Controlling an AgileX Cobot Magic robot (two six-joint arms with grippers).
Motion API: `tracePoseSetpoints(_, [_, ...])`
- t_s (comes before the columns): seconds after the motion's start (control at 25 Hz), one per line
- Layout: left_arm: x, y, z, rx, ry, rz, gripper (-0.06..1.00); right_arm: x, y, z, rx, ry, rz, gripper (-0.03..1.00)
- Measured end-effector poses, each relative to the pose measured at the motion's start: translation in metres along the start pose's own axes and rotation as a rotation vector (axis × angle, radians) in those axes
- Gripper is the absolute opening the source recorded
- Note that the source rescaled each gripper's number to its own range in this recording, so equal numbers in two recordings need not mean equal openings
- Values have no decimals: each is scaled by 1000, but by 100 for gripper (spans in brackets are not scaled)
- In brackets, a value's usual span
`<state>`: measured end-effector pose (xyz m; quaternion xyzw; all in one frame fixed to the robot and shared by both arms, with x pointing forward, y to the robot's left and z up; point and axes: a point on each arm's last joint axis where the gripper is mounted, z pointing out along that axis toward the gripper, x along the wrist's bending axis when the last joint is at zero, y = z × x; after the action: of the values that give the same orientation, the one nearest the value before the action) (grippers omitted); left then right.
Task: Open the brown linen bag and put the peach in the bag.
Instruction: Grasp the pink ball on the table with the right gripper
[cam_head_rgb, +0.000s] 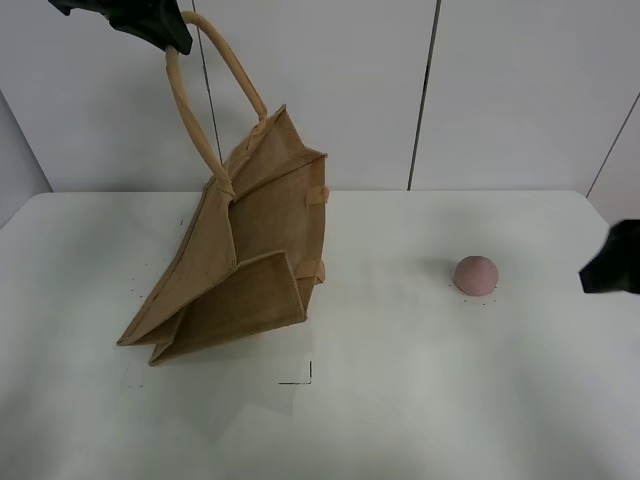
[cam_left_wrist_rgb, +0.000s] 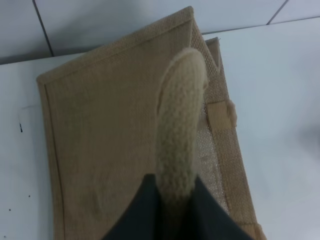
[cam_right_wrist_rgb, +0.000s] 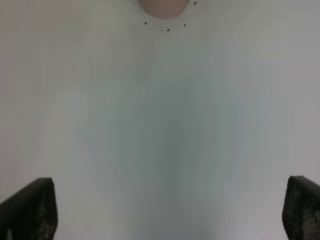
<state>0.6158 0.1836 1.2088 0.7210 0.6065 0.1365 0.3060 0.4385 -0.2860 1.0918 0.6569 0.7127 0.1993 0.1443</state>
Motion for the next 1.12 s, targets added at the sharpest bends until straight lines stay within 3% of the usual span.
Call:
tracePoseSetpoints(0.24, [0, 0, 0, 0, -1, 0, 0, -10, 82, 85, 157, 4, 15, 100])
tracePoseSetpoints(0.4, [0, 0, 0, 0, -2, -1, 0, -15, 115, 139, 249, 10, 19, 100])
tracePoseSetpoints(0.72, [0, 0, 0, 0, -2, 1, 0, -14, 123, 220, 375, 14, 0, 100])
tracePoseSetpoints(1.12, [0, 0, 0, 0, -2, 1, 0, -4, 120, 267, 320, -8, -13, 100])
